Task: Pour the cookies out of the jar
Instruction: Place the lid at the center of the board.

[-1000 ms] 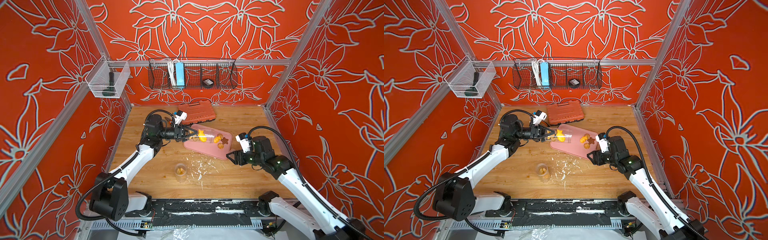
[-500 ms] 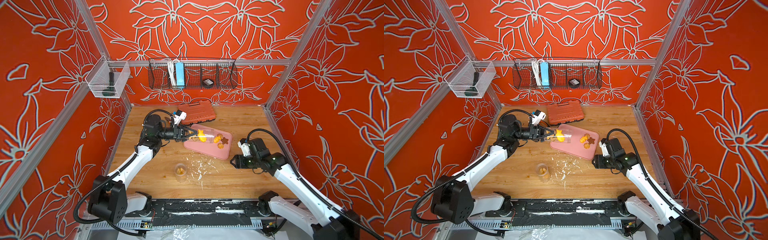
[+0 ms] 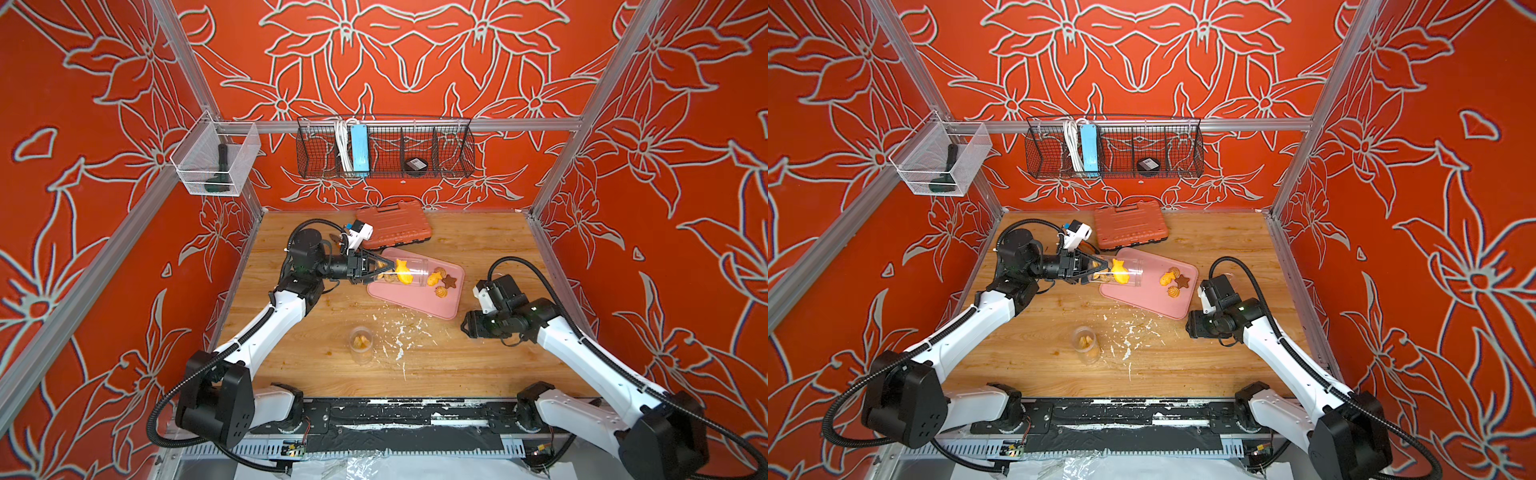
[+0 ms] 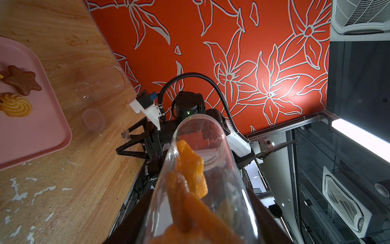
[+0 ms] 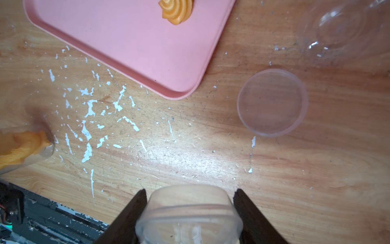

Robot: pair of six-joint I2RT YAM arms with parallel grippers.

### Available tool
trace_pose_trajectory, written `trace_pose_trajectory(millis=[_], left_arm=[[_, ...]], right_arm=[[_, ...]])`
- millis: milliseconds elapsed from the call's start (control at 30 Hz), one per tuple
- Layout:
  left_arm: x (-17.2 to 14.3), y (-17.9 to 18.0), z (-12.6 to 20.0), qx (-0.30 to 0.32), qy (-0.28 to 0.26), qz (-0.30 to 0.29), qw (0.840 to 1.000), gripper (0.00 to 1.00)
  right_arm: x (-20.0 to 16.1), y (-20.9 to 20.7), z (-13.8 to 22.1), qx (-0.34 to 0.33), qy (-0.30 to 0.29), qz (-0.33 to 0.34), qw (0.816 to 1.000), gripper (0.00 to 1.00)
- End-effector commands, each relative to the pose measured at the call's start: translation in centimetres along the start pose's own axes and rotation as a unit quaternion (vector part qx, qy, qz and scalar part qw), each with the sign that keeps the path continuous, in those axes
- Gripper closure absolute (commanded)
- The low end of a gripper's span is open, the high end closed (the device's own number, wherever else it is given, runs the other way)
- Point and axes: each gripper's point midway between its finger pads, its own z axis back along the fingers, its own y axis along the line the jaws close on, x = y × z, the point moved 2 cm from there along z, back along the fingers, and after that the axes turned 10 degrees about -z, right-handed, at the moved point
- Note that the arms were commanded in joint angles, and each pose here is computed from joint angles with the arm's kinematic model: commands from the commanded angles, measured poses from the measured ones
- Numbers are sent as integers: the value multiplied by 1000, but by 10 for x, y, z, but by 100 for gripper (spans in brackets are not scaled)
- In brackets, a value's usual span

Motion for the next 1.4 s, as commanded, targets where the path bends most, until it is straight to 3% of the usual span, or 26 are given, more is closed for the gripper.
trace_pose_trajectory(millis=[0, 267, 1067, 1167, 1233, 1367], left_arm=[[4, -12, 3, -7, -2, -32, 999, 42], [3, -11, 3, -6, -2, -31, 1000, 42], [3, -10, 3, -7, -2, -30, 1000, 42], [3, -10, 3, -6, -2, -30, 1000, 42], [3, -10, 3, -7, -1, -30, 1000, 42], [3, -10, 2, -7, -1, -30, 1000, 42]], right_arm=[[-5, -9, -7, -29, 11, -8, 999, 67], [-8, -11, -15, -43, 33, -14, 998, 50], [-17, -12, -31, -62, 67, -12, 996, 31], [-18, -11, -33, -63, 73, -11, 995, 20], [-19, -11, -34, -64, 74, -10, 995, 3], [-18, -11, -33, -66, 71, -8, 995, 1]])
